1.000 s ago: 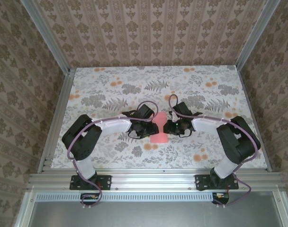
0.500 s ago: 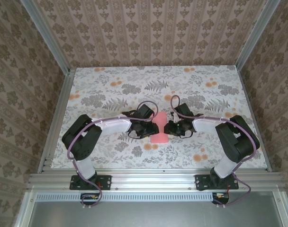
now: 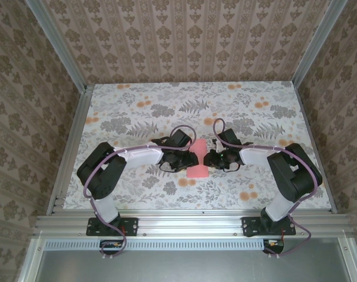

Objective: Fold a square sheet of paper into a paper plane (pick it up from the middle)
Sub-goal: Fold the triangle a second time at the center of the table.

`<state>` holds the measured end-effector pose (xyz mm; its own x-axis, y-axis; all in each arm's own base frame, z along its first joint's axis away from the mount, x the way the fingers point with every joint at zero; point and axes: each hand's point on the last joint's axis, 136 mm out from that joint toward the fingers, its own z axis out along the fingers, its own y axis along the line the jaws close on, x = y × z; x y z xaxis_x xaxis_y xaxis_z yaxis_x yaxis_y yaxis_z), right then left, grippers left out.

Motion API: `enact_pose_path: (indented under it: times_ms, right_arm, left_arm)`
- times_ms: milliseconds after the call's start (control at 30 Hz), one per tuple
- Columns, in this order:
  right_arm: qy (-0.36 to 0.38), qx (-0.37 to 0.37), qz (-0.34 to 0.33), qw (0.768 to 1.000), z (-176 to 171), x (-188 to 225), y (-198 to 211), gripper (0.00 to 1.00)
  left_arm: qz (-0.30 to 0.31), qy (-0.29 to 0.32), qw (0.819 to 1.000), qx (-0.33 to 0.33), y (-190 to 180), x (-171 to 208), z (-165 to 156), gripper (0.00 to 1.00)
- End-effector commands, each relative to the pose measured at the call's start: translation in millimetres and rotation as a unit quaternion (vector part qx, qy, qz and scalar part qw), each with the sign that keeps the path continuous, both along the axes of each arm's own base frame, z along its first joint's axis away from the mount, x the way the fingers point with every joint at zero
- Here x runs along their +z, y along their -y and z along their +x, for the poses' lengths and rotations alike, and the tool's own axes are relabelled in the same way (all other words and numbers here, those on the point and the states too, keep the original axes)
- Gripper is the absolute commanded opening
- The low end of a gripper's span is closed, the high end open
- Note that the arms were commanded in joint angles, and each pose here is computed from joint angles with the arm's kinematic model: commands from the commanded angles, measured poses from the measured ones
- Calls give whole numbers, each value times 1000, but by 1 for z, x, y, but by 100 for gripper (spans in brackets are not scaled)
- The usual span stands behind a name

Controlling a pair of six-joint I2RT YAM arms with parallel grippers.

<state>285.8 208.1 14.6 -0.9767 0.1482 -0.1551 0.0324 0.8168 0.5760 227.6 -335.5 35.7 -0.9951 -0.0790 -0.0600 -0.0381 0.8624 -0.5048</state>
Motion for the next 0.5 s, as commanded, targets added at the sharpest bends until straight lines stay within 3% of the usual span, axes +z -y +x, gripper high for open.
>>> enact_pose_path:
  times_ms: [0,467]
  right_arm:
    - [-30,-12,-29,999,-13,-20,13,26]
    - [-29,-10,-29,999,-14,-20,13,25]
  left_arm:
    - [21,-12,1000,8,-5,1,-11,55]
    - [16,-17,1000,10,2,-3,-23,54]
